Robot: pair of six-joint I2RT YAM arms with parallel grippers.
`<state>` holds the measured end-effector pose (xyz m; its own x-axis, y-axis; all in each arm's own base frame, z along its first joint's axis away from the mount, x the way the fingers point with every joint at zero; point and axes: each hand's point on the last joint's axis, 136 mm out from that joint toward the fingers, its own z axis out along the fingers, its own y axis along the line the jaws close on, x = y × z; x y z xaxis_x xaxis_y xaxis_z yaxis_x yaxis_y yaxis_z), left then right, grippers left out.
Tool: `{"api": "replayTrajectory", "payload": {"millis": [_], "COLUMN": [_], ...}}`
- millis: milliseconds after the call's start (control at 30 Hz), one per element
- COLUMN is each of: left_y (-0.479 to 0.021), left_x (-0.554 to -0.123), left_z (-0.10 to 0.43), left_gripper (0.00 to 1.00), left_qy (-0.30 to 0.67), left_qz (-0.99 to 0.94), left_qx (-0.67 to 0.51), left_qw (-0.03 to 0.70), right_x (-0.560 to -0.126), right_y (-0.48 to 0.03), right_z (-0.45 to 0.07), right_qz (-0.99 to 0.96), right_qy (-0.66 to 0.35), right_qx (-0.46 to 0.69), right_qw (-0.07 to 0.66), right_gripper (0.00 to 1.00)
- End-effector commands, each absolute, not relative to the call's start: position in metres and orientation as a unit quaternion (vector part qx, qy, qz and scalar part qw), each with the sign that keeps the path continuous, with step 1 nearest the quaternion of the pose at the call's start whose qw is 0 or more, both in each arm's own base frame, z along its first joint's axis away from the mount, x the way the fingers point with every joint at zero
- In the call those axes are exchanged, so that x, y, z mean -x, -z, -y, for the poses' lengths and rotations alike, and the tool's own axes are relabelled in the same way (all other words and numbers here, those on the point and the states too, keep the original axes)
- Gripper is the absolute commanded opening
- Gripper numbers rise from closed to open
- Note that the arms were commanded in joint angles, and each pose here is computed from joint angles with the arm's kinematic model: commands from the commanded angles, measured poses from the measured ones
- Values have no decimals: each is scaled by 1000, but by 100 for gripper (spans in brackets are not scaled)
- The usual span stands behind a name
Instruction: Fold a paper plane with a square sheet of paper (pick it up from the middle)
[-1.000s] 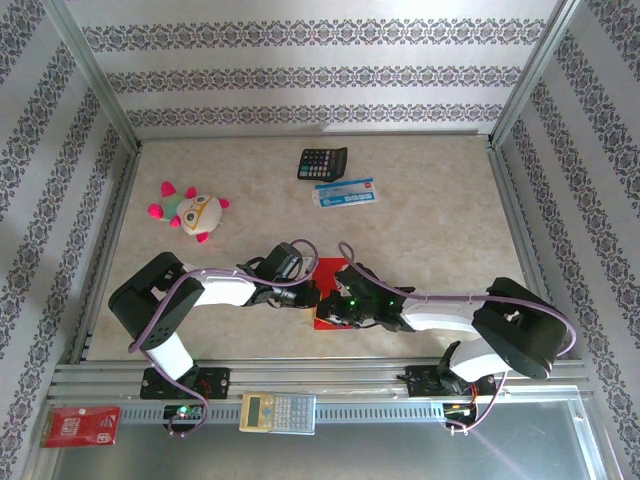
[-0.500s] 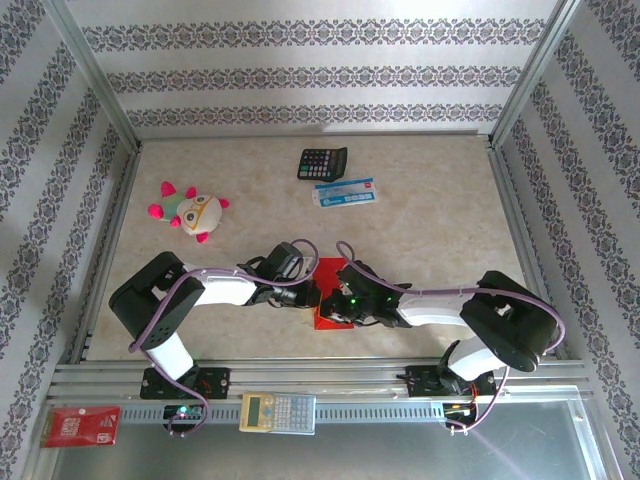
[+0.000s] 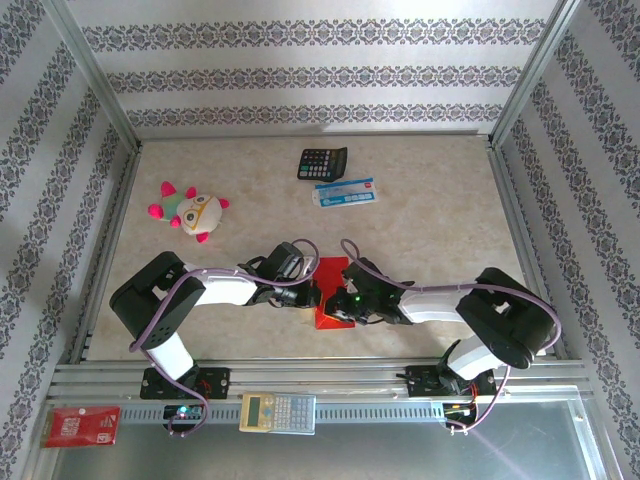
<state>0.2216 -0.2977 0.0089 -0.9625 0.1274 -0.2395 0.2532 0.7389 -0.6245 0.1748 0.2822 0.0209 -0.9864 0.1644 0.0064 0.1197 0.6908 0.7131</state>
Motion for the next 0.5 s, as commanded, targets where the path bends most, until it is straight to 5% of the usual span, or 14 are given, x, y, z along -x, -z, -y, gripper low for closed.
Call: {"api": "replayTrajectory", "payload": {"millis": [0,467], "left_y": [67,68], "left_x": [-177,-176], "left_z": [230,230], "left_gripper": [0,0], "left_qy": [182,181], "left_qz": [-980,-980], "left_qx": [-79,-79], "left_qw": [4,2], "right_x": [-178,-185], "right_y": [-33,-6], "right_z": [-278,-255], "right_qz": [-915,-927], "right_qy": [-396,-366], "right_qx": [-73,-83], "right_qw": [38,23], "right_gripper": [2,2]}}
